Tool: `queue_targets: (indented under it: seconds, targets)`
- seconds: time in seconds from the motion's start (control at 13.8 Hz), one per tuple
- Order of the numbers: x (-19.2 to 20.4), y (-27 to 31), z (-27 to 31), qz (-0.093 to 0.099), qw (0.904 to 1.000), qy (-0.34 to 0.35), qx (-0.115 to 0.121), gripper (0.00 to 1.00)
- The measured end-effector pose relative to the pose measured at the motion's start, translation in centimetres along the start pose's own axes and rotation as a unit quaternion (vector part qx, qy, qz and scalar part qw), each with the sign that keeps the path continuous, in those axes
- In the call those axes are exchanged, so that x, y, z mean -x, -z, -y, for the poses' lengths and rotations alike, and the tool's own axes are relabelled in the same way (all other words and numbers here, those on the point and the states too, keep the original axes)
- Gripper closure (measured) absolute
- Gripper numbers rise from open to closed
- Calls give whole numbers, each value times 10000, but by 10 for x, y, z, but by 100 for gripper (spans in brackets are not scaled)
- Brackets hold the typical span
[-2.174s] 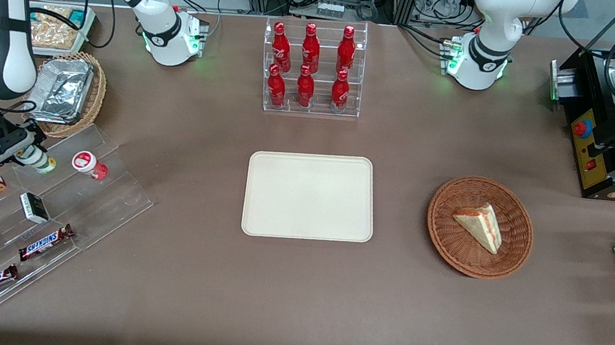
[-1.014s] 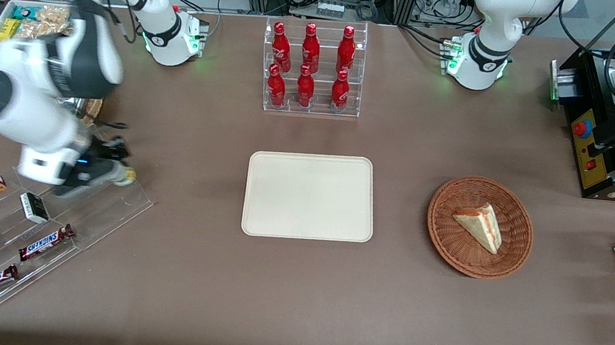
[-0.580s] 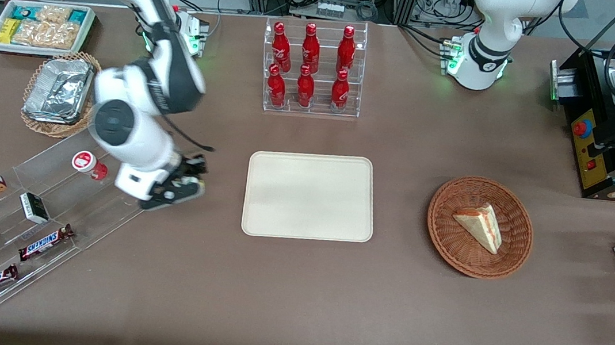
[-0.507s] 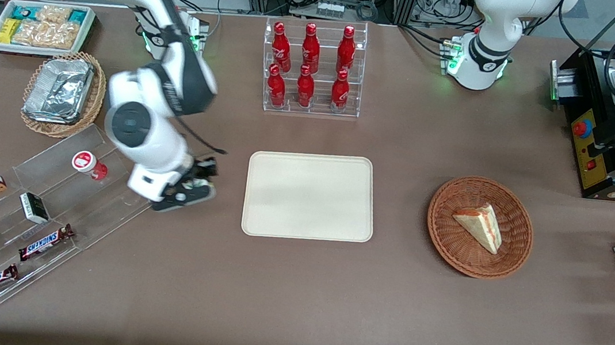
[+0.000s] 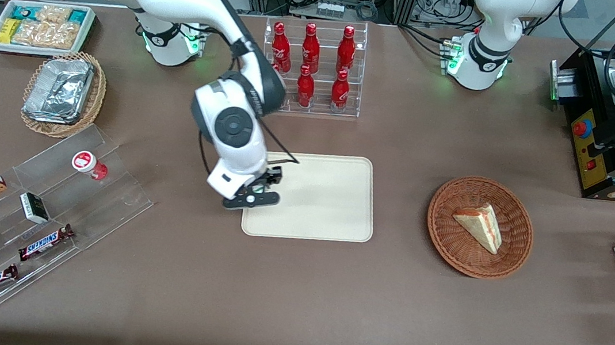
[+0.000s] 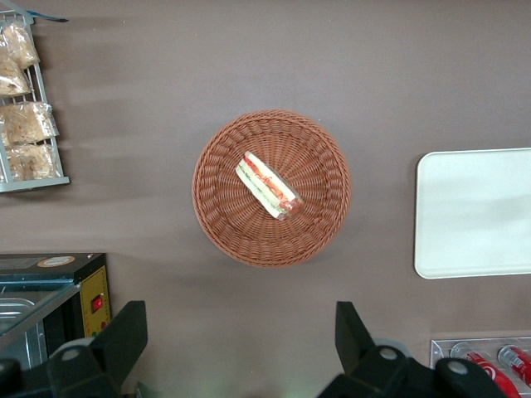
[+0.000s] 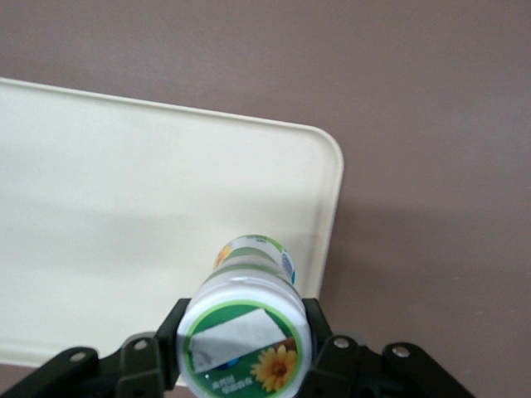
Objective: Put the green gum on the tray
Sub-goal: 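Lift the gum jar and carry it over the cream tray, then lower the gum jar onto the tray and open the right gripper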
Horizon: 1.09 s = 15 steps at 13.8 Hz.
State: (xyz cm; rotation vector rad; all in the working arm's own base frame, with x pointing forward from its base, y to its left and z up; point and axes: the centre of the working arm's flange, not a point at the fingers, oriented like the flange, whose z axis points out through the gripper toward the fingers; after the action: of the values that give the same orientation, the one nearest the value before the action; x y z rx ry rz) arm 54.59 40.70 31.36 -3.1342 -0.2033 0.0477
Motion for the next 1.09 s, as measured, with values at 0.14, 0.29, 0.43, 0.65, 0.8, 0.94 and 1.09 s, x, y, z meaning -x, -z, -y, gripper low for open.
queue_targets:
  seconds: [0.14, 0.29, 0.43, 0.65, 0.8, 0.94, 1.09]
  targets:
    - [5, -15, 25, -30, 9994, -246, -259, 41]
    - [13, -30, 47, -72, 9986, -390, -359, 41]
    - [20, -44, 67, -118, 9982, -470, -361, 41]
    - [23, -62, 82, -178, 9979, -510, -360, 41]
    - [24, -70, 87, -187, 9979, -514, -348, 41]
    - [24, -78, 90, -189, 9979, -515, -332, 41]
    - [24, -86, 90, -176, 9982, -501, -291, 41]
